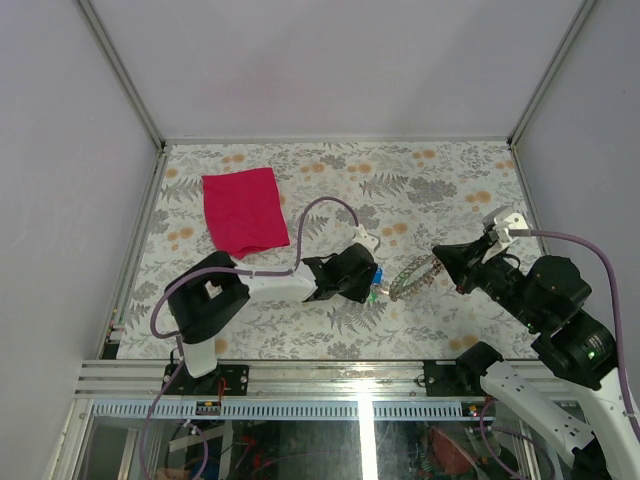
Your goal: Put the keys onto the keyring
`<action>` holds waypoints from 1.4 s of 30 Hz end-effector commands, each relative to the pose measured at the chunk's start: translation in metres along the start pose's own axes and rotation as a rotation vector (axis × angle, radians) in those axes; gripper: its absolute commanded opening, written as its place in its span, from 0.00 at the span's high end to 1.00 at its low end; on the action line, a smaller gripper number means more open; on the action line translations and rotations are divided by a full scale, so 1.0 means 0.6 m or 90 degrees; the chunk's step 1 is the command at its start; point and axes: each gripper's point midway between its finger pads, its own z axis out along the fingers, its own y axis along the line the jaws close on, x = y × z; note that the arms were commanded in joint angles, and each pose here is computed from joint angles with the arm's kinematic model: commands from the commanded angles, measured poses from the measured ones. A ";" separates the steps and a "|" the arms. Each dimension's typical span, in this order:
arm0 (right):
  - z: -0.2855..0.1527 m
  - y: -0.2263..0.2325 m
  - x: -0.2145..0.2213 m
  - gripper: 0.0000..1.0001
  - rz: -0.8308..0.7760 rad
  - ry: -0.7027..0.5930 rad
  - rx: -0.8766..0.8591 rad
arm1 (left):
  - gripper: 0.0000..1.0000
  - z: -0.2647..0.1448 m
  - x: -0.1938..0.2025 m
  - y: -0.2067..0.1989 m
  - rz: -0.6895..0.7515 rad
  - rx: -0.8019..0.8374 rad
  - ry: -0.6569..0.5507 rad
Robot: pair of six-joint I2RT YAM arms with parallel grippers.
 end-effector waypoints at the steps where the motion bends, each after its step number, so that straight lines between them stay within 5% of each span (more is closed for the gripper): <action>1: 0.002 0.009 -0.039 1.00 0.002 -0.058 -0.015 | 0.59 0.010 -0.033 -0.002 -0.017 -0.013 -0.034; 17: 0.011 0.010 -0.025 1.00 0.003 -0.045 -0.021 | 0.61 -0.052 -0.049 0.003 -0.060 0.001 -0.097; 42: 0.022 0.009 -0.012 1.00 0.008 -0.025 -0.020 | 0.60 -0.005 0.034 0.027 -0.152 0.046 -0.023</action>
